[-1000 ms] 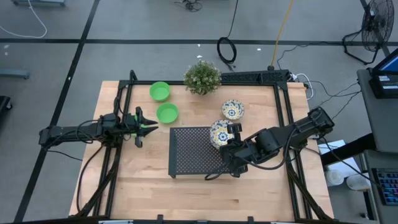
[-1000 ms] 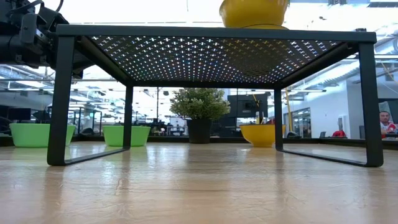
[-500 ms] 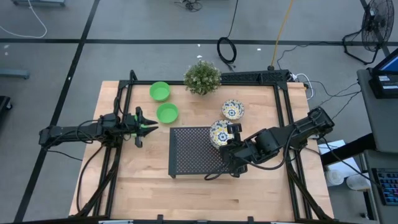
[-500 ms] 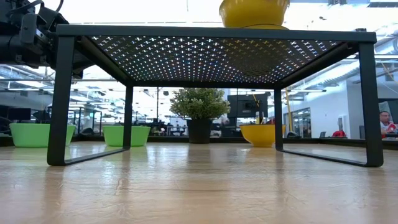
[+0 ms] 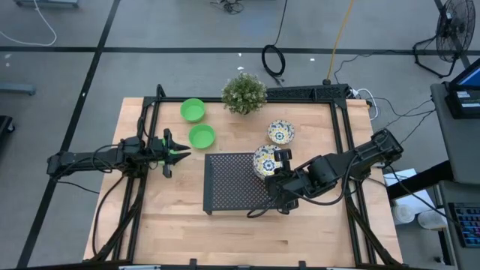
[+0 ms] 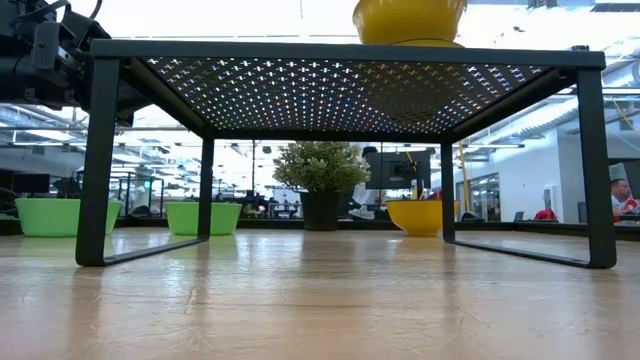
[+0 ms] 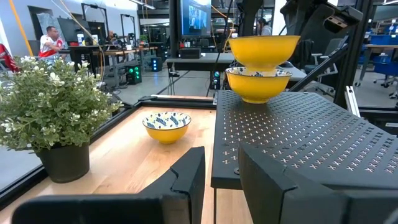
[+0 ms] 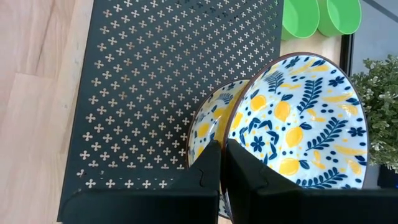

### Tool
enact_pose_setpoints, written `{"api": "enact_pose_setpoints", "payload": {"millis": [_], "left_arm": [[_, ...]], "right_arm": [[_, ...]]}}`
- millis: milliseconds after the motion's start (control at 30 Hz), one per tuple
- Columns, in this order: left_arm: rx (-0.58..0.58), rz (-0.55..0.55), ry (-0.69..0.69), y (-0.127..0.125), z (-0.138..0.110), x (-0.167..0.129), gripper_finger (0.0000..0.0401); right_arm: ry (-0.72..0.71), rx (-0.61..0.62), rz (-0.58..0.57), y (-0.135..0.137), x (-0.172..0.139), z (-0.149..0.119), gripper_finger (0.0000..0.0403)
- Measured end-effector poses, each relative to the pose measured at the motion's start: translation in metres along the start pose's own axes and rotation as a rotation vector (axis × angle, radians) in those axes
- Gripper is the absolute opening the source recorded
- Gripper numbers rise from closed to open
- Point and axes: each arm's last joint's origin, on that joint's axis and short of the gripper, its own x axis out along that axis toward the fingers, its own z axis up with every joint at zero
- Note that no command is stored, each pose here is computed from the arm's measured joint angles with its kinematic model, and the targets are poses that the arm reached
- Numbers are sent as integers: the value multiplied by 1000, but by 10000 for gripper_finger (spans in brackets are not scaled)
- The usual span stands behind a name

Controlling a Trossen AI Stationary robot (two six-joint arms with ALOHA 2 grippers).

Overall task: Pick & Place Mini bowls
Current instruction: Stack the right white patterned bowl on top of the white patterned bowl on the shelf

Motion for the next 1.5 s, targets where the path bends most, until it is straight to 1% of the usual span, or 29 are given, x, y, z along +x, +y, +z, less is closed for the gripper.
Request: {"api": "enact_pose_setpoints", "payload": {"millis": [500,833,1500], "left_arm": [[0,0,0,0,0,0,99],[0,0,0,0,0,0,99],[0,0,0,0,0,0,99]], "right_arm": [[0,0,0,0,1,0,0],[42,-22,-4,9,19,-7,0],[28,-15,-3,9,19,-6,0]]}}
